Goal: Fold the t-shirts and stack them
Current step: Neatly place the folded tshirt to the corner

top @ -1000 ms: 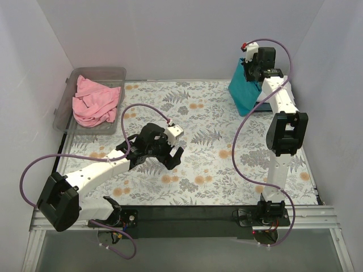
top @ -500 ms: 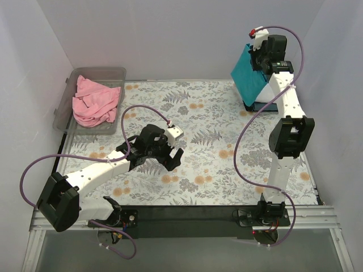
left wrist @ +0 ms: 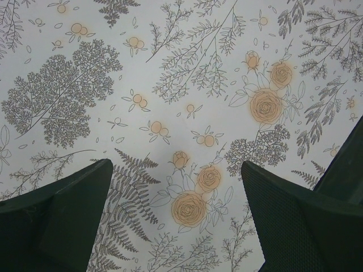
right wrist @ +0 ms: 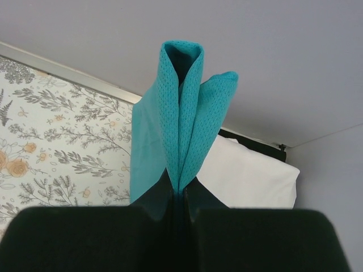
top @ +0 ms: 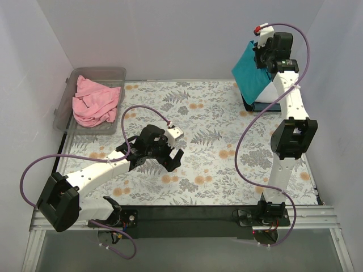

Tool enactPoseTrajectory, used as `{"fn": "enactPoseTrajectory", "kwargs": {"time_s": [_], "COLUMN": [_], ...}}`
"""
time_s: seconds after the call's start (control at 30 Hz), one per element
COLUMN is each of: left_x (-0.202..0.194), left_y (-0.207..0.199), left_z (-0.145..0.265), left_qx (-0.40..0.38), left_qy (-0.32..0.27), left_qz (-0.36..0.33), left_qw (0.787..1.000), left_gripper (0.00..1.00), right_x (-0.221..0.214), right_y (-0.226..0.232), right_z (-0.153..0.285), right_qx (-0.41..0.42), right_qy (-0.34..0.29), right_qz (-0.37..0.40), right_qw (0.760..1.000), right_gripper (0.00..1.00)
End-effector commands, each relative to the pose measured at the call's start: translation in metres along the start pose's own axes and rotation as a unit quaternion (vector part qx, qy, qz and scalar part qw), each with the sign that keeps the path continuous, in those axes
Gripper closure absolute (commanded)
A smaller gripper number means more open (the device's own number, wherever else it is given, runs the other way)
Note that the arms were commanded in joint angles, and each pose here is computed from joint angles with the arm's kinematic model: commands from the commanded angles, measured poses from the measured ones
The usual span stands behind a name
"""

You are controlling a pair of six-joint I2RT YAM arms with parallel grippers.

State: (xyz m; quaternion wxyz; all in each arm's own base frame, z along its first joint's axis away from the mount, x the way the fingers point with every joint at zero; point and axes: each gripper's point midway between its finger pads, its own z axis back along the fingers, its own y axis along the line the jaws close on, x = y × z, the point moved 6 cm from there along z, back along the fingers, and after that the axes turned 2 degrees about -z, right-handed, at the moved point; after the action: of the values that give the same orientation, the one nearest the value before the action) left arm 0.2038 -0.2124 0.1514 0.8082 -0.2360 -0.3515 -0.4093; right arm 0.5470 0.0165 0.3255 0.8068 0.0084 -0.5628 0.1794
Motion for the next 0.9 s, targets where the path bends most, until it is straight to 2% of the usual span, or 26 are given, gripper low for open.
{"fn": "enactPoseTrajectory", "kwargs": {"time_s": [0.0,0.87], "left_x": [0.008,0.008], "left_y": [-0.001,-0.001], "left_z": [0.005,-0.001], "left_qx": [-0.003,-0.011], "left_qy": [-0.021,-0.007], "left_qz": [-0.009,-0.003], "left_qw": [1.000,1.000], "left_gripper": [0.03,0.02], "right_x": [0.022,-0.030], "right_y": [-0.025,-0.077], "right_z": [0.016,-0.014], "right_qx": [-0.024,-0.058], "right_qy": [-0.040,-0.011], "right_qz": [0.016,0.072], "right_qw": [0.999,0.996], "right_gripper": [0.99,0.99]}}
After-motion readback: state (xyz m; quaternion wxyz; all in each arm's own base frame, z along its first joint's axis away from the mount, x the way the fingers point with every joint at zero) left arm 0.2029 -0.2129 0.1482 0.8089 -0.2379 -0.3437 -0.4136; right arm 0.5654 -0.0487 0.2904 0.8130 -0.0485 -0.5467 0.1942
